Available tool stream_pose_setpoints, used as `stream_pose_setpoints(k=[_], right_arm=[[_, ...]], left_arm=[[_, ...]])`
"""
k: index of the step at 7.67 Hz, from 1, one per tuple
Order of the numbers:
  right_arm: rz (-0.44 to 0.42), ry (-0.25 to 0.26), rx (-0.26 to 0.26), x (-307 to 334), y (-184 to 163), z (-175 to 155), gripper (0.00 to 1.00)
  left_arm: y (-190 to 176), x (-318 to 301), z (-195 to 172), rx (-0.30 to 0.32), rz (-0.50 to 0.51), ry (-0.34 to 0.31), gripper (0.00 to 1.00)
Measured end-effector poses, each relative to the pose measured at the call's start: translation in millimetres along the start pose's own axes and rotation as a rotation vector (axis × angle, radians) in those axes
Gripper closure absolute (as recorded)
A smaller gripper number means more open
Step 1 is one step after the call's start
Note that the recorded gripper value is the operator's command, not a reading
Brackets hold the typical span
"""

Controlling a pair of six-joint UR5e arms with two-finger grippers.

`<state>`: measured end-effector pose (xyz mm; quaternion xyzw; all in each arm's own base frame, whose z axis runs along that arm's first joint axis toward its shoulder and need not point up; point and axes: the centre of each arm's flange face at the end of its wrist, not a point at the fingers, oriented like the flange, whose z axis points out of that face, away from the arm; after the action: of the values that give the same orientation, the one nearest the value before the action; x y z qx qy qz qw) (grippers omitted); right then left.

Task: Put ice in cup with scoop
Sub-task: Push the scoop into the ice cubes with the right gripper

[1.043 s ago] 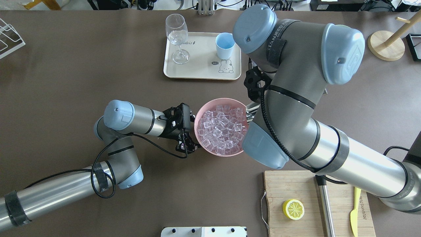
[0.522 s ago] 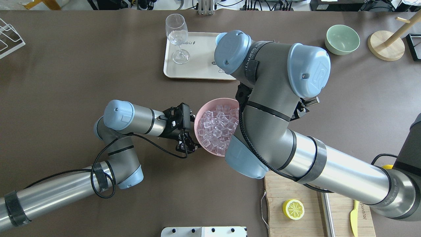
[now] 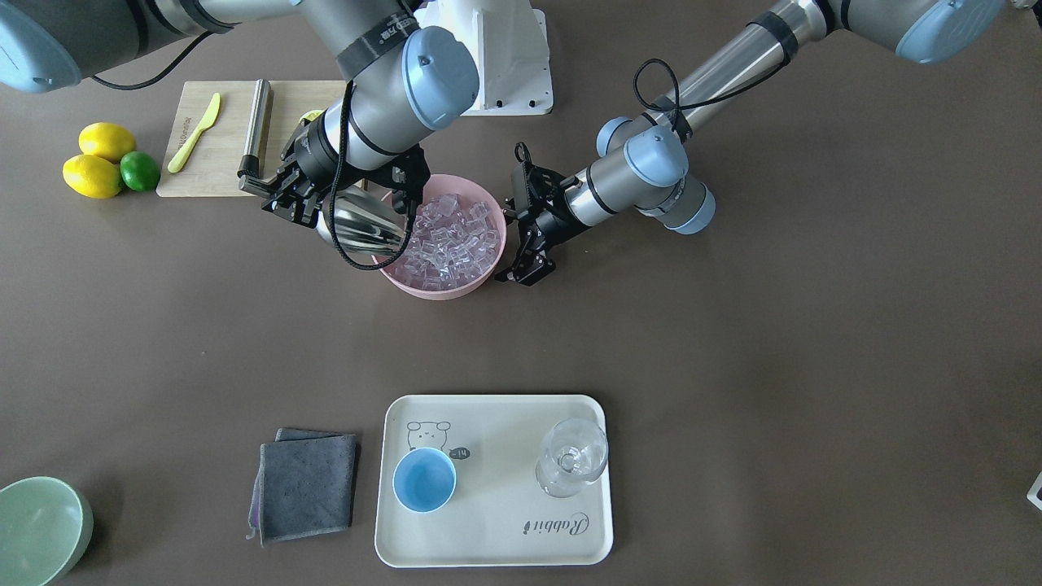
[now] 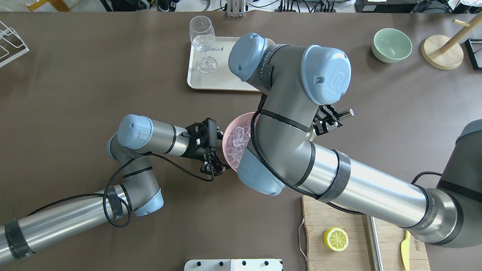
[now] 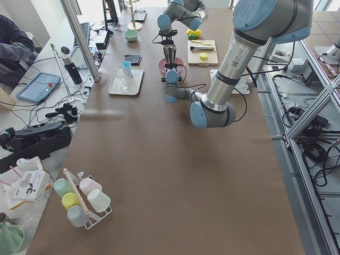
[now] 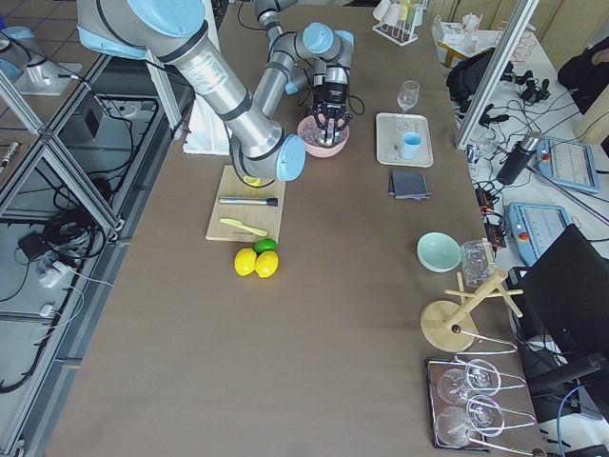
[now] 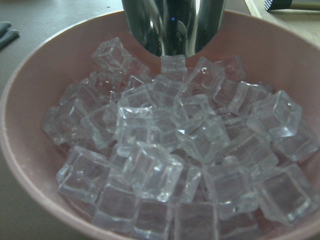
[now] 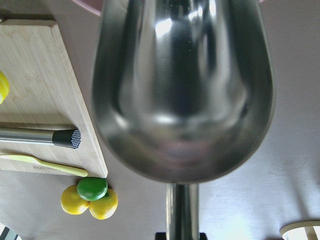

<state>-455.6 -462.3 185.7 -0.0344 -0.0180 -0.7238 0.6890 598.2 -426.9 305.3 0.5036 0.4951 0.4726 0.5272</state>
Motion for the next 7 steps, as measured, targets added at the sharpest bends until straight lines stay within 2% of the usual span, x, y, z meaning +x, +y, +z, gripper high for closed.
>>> stream_pose_setpoints(k=[4, 7], right_arm=[[0.006, -0.015, -0.03, 3.5, -30.0, -5.6, 1.0], [0.034, -0.001, 0.015, 0.7, -47.3, -8.2, 1.0]], left_arm=[[-0.5, 0.1, -0.3, 0.001, 0.001, 0.0, 0.02], [0.1, -0.3, -0.1, -0.001, -0.001, 0.0, 0.02]])
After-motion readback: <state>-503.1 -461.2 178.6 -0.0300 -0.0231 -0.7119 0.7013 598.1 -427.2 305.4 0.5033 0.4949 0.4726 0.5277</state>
